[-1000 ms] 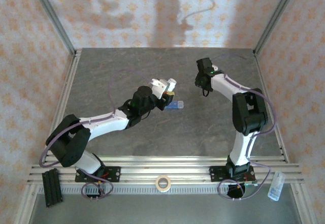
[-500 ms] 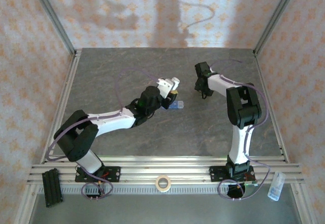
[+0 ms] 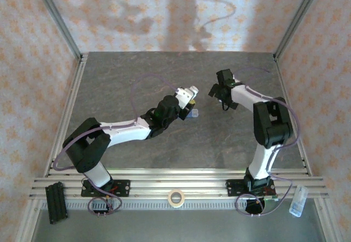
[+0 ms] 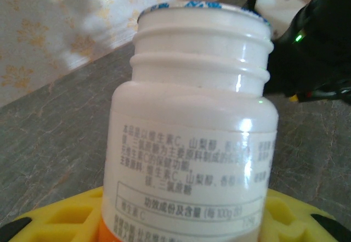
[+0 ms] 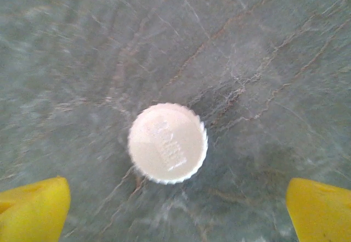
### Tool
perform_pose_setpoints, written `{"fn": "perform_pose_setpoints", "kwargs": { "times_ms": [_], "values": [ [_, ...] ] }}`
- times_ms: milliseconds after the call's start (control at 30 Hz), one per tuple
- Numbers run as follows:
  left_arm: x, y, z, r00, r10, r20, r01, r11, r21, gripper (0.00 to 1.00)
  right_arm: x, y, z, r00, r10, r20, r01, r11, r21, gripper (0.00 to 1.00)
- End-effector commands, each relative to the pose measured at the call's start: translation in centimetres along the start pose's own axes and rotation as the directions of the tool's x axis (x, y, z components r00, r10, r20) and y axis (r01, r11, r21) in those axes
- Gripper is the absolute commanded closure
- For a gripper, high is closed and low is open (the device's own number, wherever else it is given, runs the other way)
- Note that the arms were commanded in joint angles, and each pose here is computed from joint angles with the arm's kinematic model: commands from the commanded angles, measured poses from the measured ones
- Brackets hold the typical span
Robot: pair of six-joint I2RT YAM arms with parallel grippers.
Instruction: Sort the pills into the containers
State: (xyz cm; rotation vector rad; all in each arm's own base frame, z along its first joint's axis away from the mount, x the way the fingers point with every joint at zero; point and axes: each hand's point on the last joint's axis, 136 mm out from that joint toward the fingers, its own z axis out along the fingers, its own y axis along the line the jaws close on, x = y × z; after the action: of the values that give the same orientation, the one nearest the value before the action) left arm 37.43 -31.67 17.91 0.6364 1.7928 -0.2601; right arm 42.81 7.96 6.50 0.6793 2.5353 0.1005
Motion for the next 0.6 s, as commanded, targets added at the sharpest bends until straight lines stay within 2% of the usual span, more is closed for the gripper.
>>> {"fn": "perform_pose_setpoints", "kwargs": {
  "times_ms": [0,267,567],
  "values": [
    [-3.0,0.1,0.1,0.998,0.005,0.061,-0.004,1.0,-0.02,1.0,-1.7,2.1,-3.9,0.997,0.01,0.08,-0.002,0.996,-0.095,0.0],
    [-4.9,-0.6,-0.6,0.997,0.035,0.072,-0.034,0.999,-0.022,1.0,-0.5,5.9,-6.3,0.996,-0.066,0.056,0.076,0.976,-0.203,0.0],
    [-7.0,-0.9,-1.2,0.997,0.059,0.04,-0.057,0.998,-0.039,1.0,1.2,8.4,-7.0,0.991,-0.129,0.021,0.131,0.963,-0.235,0.0]
  ]
}}
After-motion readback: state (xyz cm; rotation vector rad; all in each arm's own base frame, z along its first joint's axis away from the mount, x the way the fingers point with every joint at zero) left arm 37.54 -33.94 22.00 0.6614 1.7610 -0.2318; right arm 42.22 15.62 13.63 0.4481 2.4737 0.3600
